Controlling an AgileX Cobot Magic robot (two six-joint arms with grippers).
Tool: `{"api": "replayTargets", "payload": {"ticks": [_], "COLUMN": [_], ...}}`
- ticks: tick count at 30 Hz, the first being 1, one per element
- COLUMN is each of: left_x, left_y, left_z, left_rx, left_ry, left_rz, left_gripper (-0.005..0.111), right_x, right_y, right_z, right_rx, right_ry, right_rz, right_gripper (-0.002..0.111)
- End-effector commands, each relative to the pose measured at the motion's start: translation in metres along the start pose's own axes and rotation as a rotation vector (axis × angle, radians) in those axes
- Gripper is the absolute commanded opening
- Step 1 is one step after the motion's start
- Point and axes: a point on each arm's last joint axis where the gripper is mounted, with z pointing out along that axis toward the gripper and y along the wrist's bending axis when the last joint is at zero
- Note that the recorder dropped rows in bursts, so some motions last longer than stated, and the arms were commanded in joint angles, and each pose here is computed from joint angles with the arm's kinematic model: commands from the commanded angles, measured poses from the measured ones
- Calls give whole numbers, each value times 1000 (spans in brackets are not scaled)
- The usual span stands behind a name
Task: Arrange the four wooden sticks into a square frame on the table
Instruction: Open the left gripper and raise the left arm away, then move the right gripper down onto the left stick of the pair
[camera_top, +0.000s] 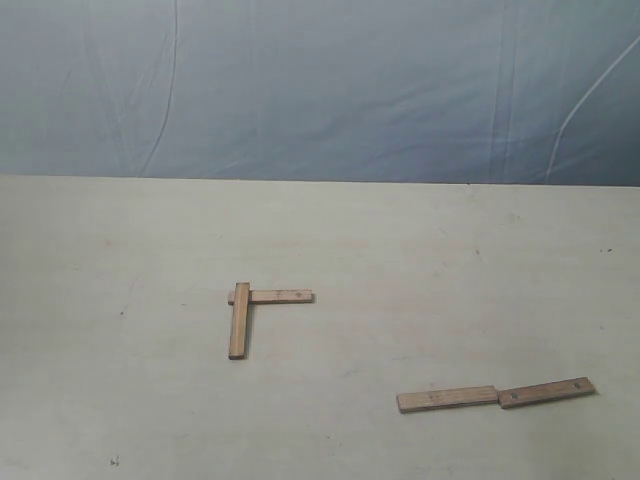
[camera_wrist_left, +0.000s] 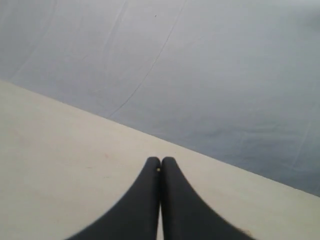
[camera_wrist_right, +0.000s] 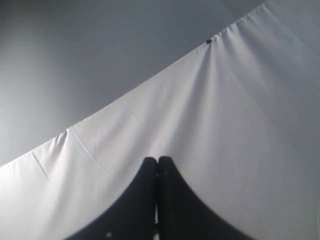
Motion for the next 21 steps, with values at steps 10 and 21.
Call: {"api": "replayTargets", "payload": {"ticks": [10, 21], "left_x": [4, 4], "left_y": [4, 4], "left_z": [-1, 0], "left_rx": [-38, -36], "left_ry": [36, 33], "left_rz": [39, 49], "left_gripper": [0, 0], "right_x": [73, 204], "right_y": [-12, -56], "right_z": [174, 211], "right_rx": [-31, 48], "right_ry": [518, 1719], "right_rz": [-431, -1004], "right_gripper": [-1, -1]}}
